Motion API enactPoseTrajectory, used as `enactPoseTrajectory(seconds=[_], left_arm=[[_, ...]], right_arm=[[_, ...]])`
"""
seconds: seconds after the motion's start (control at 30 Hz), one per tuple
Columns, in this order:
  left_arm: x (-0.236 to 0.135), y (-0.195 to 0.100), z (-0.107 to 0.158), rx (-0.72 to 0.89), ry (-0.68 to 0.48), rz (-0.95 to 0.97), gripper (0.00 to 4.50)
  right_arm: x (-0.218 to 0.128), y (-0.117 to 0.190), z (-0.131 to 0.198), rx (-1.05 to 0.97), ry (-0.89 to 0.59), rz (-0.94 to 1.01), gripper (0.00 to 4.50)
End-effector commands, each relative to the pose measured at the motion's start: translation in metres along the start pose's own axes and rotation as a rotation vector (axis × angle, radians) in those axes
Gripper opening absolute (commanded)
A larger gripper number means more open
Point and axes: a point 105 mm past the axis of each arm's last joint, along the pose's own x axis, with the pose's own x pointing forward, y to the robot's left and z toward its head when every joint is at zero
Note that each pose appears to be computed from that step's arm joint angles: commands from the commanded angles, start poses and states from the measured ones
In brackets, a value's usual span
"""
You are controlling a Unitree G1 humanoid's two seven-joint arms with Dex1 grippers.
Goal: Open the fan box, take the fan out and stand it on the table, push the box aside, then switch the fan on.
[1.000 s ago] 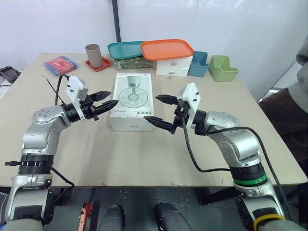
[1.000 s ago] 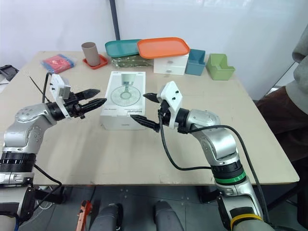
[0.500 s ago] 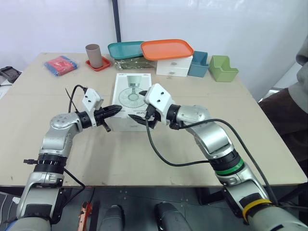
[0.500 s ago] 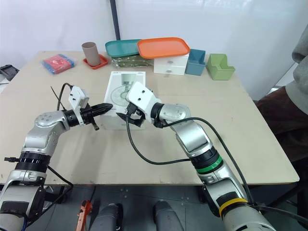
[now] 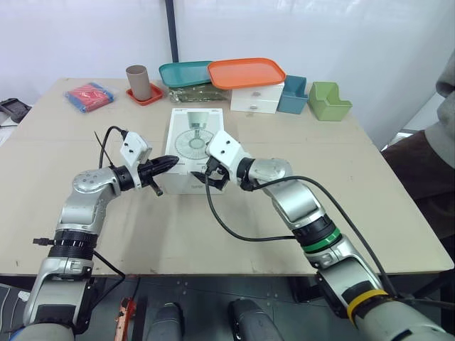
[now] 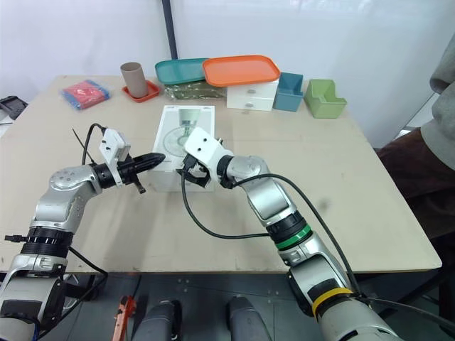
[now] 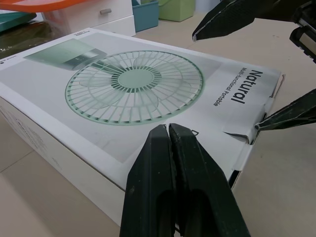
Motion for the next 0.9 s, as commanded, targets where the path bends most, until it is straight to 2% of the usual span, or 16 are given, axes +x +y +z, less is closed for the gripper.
enactPoseTrajectory(seconds=[0.03, 0.37, 0.47, 0.63, 0.9], left_arm=[[-0.003, 0.003, -0.001, 0.014, 0.014, 0.012, 0.13], [-0.004, 0.003, -0.013, 0.019, 0.047, 0.022, 0.13], [-0.003, 0.002, -0.012, 0.019, 0.043, 0.021, 0.13], [-0.002, 0.003, -0.011, 0.021, 0.040, 0.025, 0.13], [-0.003, 0.004, -0.012, 0.023, 0.040, 0.033, 0.13]], right_arm=[[-0.005, -0.018, 0.013, -0.012, -0.030, -0.067, 4.50], [-0.008, -0.049, 0.022, 0.195, -0.060, -0.194, 4.50], [-0.009, -0.052, 0.021, 0.187, -0.053, -0.203, 4.50], [-0.014, -0.020, 0.026, 0.032, -0.078, -0.020, 4.50], [-0.013, -0.006, 0.018, -0.090, 0.000, 0.019, 4.50]])
